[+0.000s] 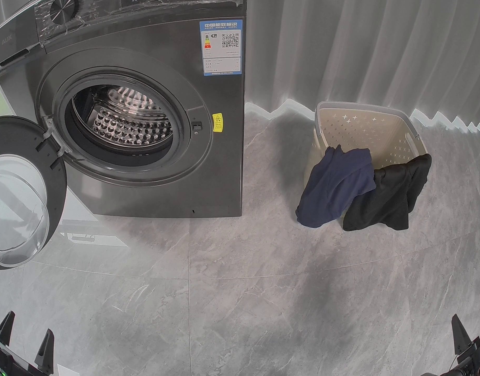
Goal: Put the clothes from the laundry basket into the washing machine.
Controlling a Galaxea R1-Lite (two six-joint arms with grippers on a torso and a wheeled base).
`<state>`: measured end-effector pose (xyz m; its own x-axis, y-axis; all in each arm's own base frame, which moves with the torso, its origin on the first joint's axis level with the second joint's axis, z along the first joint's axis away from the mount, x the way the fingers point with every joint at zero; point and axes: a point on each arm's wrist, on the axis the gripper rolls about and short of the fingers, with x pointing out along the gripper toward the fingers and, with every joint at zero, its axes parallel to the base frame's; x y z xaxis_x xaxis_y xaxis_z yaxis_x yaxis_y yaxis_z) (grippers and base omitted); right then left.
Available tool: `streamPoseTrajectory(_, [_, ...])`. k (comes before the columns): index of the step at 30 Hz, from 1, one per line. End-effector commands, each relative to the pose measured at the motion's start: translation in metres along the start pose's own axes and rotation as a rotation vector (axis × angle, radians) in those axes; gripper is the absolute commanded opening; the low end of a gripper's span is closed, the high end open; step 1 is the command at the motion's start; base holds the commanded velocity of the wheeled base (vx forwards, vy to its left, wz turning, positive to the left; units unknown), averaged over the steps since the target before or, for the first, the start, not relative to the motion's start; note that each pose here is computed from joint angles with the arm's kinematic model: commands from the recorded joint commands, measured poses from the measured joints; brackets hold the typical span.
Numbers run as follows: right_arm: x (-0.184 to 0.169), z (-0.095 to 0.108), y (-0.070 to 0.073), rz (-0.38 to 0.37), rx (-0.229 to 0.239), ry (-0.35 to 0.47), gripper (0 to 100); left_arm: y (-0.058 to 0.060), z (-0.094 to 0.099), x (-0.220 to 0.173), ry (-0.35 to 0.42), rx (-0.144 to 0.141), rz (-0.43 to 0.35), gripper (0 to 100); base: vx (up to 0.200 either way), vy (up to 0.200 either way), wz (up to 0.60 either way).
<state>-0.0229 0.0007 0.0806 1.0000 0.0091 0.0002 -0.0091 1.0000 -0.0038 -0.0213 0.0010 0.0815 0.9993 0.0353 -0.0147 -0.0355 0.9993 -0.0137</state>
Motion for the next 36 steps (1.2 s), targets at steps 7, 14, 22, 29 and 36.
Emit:
streamPoseTrajectory(7, [0.0001,-0.0053,0.0,0.002,-0.002,0.002,100,0.0001,-0.0054,-0.0008,-0.012,-0.017,0.006,100,0.0,-0.086,0.0])
streamPoseTrajectory(14, [0.0001,-0.0053,0.0001,0.0,-0.002,0.002,100,0.0001,-0.0054,-0.0008,-0.012,-0.017,0.006,100,0.0,-0.2,0.0])
streamPoseTrajectory(22, [0.0001,-0.0053,0.0001,0.0,-0.002,0.002,100,0.0001,-0.0054,-0.0008,-0.012,-0.023,0.007,100,0.0,-0.125,0.0])
streamPoseTrajectory(29, [0.0001,-0.0053,0.0001,0.002,-0.002,0.002,100,0.0001,-0.0054,-0.0008,-0.012,-0.025,0.004,100,0.0,-0.029,0.0])
streamPoseTrajectory(36, [0.0001,-0.0053,0.0001,0.002,-0.002,0.002,100,0.0001,-0.0054,-0.0008,-0.012,-0.025,0.006,100,0.0,-0.2,0.0])
